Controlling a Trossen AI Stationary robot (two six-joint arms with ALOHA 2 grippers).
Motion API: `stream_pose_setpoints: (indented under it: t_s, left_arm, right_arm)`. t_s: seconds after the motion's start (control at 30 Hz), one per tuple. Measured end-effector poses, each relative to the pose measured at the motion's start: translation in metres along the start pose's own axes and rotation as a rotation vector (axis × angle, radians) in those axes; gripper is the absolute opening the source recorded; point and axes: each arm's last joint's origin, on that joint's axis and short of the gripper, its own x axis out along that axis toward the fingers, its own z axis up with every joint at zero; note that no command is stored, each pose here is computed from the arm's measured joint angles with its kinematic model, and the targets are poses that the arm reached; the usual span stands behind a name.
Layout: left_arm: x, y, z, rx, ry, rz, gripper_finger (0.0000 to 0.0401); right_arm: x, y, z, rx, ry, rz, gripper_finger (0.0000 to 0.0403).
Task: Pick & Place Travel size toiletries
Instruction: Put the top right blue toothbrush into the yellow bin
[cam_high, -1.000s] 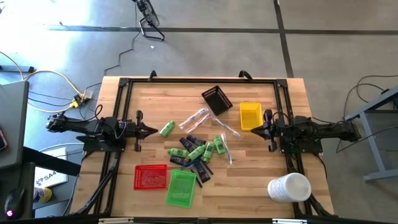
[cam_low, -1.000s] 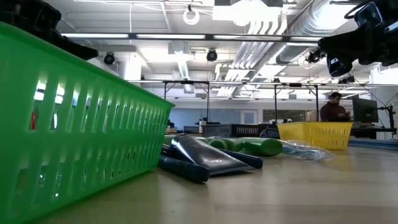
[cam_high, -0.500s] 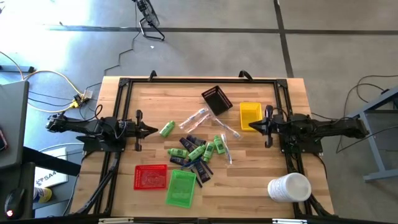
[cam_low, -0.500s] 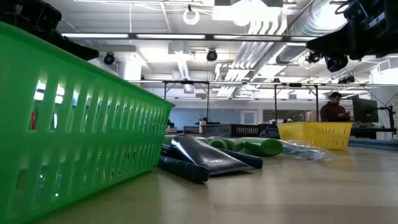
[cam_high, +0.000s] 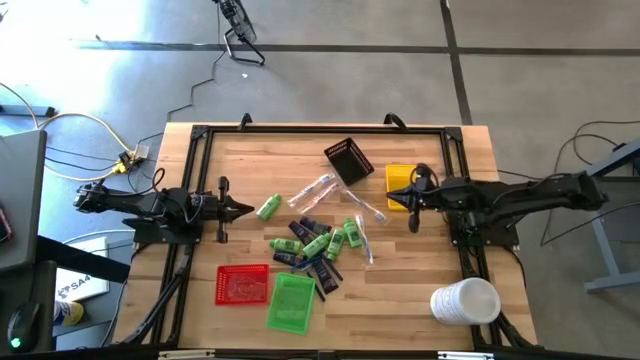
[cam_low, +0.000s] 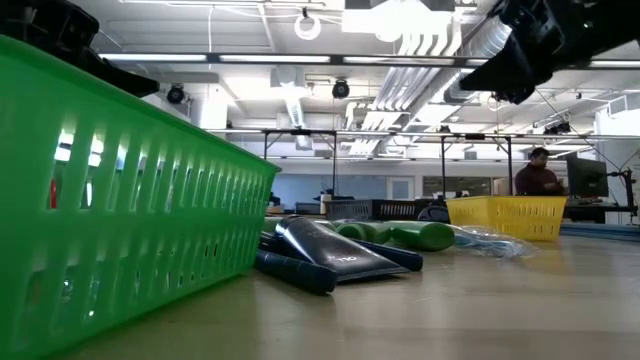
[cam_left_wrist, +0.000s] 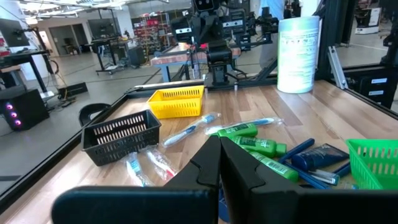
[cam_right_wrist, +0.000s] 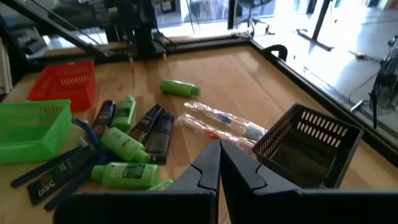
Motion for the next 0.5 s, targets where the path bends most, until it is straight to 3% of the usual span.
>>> stream_pose_setpoints:
  t_s: [0.3,0.5]
  left_arm:
    - [0.000,0.000,0.000,0.000,0.001,0.000,0.0003]
    - [0.000,0.000,0.000,-0.002,0.001,0.000,0.0003]
  right_arm:
    - [0.022,0.010,0.022,0.027,0.119,-0.008,0.0003]
    - [0.038,0.016,0.033,0.053,0.273,-0.047,0.0003]
